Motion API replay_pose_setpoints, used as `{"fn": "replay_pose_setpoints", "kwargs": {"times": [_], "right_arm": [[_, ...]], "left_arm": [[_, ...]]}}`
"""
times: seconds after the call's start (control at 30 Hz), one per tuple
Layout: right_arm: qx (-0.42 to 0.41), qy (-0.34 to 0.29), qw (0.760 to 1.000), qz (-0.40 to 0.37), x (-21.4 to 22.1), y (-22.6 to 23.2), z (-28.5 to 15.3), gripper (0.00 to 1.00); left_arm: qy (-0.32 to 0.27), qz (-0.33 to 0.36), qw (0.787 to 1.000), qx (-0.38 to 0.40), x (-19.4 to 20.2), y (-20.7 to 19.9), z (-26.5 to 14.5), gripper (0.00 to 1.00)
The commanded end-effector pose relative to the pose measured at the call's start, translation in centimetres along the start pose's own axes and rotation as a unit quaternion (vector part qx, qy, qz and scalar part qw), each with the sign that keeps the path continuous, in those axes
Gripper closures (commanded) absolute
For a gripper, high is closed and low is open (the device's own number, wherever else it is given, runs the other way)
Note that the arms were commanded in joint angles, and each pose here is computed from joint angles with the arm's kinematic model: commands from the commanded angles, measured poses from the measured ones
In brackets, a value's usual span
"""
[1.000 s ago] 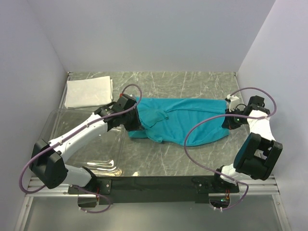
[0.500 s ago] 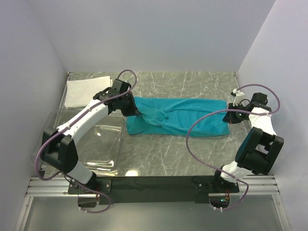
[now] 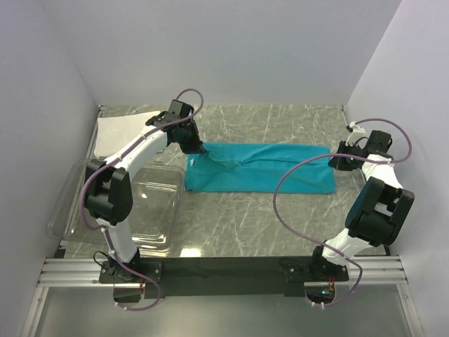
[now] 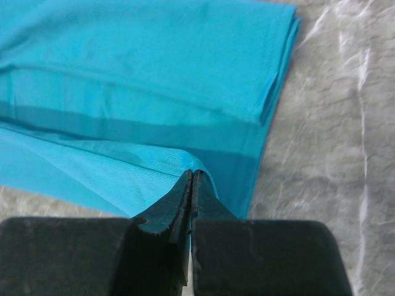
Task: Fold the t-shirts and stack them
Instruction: Fold the tshirt
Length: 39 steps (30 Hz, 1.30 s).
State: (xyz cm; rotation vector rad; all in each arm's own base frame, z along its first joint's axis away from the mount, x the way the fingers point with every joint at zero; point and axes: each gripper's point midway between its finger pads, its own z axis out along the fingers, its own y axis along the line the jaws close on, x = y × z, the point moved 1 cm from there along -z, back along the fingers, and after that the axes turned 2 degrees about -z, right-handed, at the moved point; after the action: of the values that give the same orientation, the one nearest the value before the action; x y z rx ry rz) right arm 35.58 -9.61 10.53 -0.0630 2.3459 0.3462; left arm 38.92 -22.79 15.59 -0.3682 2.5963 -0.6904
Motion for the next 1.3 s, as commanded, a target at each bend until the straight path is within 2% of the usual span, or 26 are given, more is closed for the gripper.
{"fn": "replay_pose_setpoints", "kwargs": {"times": [0.0, 0.3, 1.1, 1.17, 1.23, 1.27], "right_arm": [[0.025, -0.027, 0.999, 0.024, -1.1, -1.5, 1.0, 1.0], [0.044, -0.016, 0.998, 0.044, -0.1, -2.4, 1.9, 1.0], [0.084, -0.017, 0.994, 0.069, -1.0, -3.1, 2.6, 1.0], [0.085, -0.015, 0.994, 0.071, -1.3, -3.0, 2.9, 0.93], [0.091, -0.017, 0.992, 0.081, -1.8, -3.0, 2.8, 0.72], [0.092, -0.02, 0.992, 0.082, -2.0, -2.9, 2.8, 0.68]], "left_arm": [[-0.007, 0.022, 1.0, 0.015, -1.7, -0.9, 0.6, 1.0], [-0.006, 0.025, 1.0, 0.006, -3.5, -0.7, 3.0, 1.0], [-0.005, 0.017, 1.0, -0.015, -6.1, 0.3, 7.3, 0.99], [-0.002, 0.015, 1.0, -0.015, -6.1, 0.5, 7.9, 0.99], [-0.009, 0.012, 1.0, -0.014, -6.8, 0.2, 7.9, 0.84], [-0.016, 0.012, 1.0, -0.009, -7.2, -0.1, 7.8, 0.73]]}}
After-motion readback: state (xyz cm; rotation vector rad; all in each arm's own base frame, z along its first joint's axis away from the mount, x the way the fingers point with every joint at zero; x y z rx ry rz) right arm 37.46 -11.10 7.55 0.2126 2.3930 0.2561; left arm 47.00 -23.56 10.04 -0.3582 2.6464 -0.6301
